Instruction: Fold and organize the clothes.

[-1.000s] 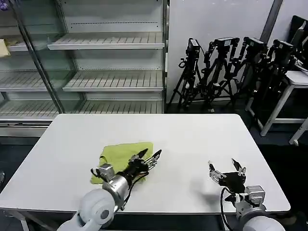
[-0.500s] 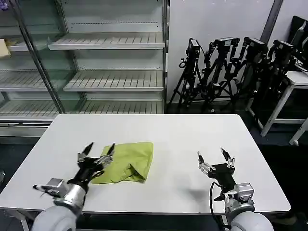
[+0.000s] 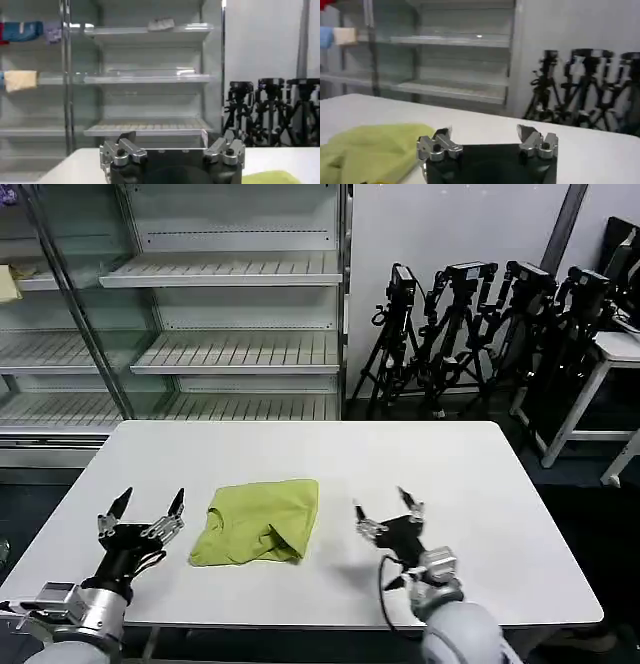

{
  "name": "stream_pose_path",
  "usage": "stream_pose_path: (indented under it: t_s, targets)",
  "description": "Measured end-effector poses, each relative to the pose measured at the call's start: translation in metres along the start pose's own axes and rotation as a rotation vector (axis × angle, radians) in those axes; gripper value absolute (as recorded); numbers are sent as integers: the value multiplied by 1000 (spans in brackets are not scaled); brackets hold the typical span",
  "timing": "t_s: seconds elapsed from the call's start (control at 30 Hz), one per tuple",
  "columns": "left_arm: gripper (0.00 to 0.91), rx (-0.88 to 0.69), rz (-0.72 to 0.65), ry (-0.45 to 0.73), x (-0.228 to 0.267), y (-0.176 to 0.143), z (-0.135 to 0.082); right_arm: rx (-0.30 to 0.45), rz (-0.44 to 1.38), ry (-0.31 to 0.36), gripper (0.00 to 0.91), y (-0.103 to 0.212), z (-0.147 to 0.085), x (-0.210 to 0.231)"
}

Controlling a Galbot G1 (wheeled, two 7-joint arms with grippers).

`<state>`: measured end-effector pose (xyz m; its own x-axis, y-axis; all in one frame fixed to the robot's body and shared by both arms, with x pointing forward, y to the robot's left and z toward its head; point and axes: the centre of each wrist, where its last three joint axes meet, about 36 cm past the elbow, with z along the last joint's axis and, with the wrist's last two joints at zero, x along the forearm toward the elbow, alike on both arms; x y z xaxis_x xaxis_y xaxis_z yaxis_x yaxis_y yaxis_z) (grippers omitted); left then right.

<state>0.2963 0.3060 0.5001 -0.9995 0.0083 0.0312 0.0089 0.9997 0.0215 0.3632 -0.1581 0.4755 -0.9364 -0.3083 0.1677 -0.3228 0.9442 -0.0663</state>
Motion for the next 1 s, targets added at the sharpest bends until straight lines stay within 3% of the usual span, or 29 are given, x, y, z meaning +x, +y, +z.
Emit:
stream_pose_path:
  t_s: [0.3,0.57,0.7,0.87,1.0]
  targets:
    - [907,-21,-26,-6,8,3,-1,10,-119,60,907,42,-7,-52]
    - [907,-30,-31,-5,10,4,-1,-13,-146,144,907,55,-2,-75]
    - [907,-34,-29,-6,9,3,-1,-33,-150,174,675,56,0,-79]
    - [907,-34,-23,-6,10,1,-1,-60,-161,211,635,55,4,-78]
    - [907,-33,-18,-5,10,-1,0,-85,-169,234,453,56,7,-74]
